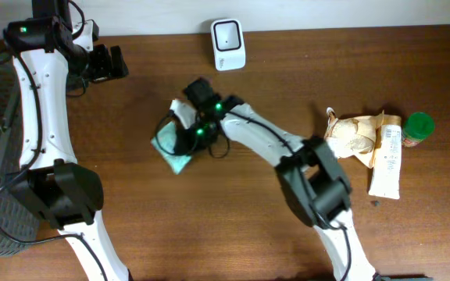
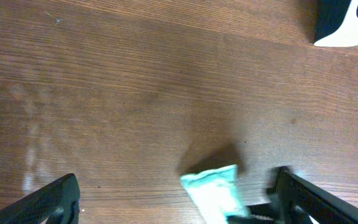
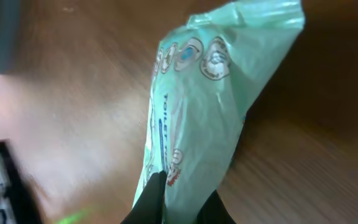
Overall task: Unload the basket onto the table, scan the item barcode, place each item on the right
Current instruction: 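Reach the right gripper left to the mint-green packet, then grasp the mint-green packet with the right gripper and lift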
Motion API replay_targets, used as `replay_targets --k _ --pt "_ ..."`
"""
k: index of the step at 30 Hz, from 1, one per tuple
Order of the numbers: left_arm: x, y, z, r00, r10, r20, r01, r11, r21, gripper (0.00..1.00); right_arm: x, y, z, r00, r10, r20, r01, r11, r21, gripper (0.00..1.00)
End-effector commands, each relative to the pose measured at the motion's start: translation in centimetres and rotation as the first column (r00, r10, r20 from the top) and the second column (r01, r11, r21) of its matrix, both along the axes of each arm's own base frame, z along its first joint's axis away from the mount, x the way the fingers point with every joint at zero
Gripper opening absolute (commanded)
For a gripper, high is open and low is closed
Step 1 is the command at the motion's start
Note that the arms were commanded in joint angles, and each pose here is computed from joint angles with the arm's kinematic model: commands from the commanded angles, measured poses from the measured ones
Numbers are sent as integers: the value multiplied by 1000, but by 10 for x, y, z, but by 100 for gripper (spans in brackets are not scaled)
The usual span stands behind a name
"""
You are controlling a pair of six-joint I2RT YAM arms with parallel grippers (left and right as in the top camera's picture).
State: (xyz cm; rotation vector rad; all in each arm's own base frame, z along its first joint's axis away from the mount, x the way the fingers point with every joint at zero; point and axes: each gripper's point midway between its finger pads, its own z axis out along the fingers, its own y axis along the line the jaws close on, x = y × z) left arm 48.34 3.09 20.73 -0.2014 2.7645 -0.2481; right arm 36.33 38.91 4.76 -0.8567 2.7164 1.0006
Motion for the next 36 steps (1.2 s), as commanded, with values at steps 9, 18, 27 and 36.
replay_targets --k 9,18,27,36 --pt "2 2 -4 1000 -8 -4 8 1000 7 99 65 -162 10 745 213 632 539 367 -758 4" --pt "2 2 -4 1000 -8 -4 8 1000 7 99 10 -123 -34 848 387 362 172 446 -879 57" --pt "2 2 -4 1000 -8 -4 8 1000 7 99 2 -56 45 886 246 393 66 772 -632 34" --pt "2 2 -4 1000 -8 -4 8 1000 7 99 60 -157 40 919 -385 86 383 817 -431 4"
